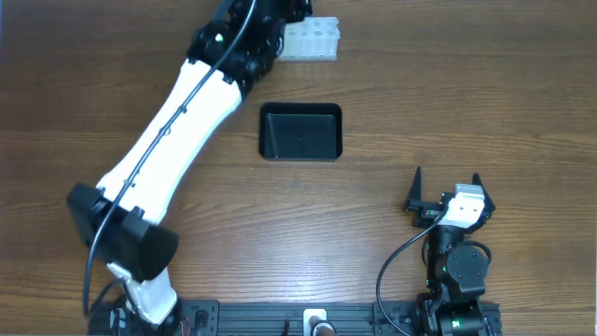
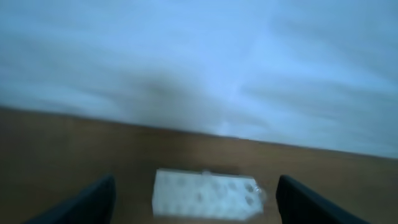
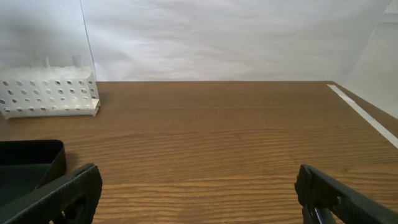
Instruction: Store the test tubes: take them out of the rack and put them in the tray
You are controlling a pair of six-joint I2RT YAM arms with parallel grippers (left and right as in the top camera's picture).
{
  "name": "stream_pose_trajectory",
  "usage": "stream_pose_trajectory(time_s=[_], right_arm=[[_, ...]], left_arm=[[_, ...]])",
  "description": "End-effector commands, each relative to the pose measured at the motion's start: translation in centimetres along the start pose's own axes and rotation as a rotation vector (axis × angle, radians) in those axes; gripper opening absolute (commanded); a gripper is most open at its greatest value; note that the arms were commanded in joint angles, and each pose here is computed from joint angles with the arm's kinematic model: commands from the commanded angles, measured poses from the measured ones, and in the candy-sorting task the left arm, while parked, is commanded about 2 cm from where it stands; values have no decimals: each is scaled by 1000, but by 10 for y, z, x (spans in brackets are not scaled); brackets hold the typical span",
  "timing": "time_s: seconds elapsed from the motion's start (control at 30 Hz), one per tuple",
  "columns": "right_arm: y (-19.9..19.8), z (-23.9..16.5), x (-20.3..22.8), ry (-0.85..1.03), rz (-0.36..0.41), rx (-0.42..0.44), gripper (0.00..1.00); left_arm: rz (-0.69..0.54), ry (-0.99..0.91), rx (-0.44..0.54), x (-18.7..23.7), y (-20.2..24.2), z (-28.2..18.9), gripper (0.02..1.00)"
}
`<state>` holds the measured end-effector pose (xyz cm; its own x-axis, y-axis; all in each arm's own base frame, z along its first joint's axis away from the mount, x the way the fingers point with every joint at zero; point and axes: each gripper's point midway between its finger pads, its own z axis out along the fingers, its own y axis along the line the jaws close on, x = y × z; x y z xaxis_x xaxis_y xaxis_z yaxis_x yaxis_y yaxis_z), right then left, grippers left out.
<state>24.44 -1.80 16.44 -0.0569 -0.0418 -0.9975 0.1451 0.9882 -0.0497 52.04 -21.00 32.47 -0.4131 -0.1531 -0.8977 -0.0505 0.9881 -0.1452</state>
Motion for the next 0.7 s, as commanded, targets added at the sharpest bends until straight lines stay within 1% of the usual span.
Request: stream_pose_trajectory(time_s=[0.03, 0.17, 0.3, 0.57, 0.7], right_arm=[[-1, 0, 2, -2, -1, 6, 991], [-1, 0, 2, -2, -1, 6, 991], [-1, 0, 2, -2, -1, 6, 991], [-1, 0, 2, -2, -1, 6, 991], [-1, 0, 2, -2, -1, 6, 993]], left_arm=[[176, 99, 60, 44, 10, 66, 833], [237, 151, 149, 73, 11, 101, 849], [282, 162, 215, 91, 7, 123, 858], [320, 184, 282, 120, 0, 146, 858], [331, 200, 283, 130, 1, 152, 855]])
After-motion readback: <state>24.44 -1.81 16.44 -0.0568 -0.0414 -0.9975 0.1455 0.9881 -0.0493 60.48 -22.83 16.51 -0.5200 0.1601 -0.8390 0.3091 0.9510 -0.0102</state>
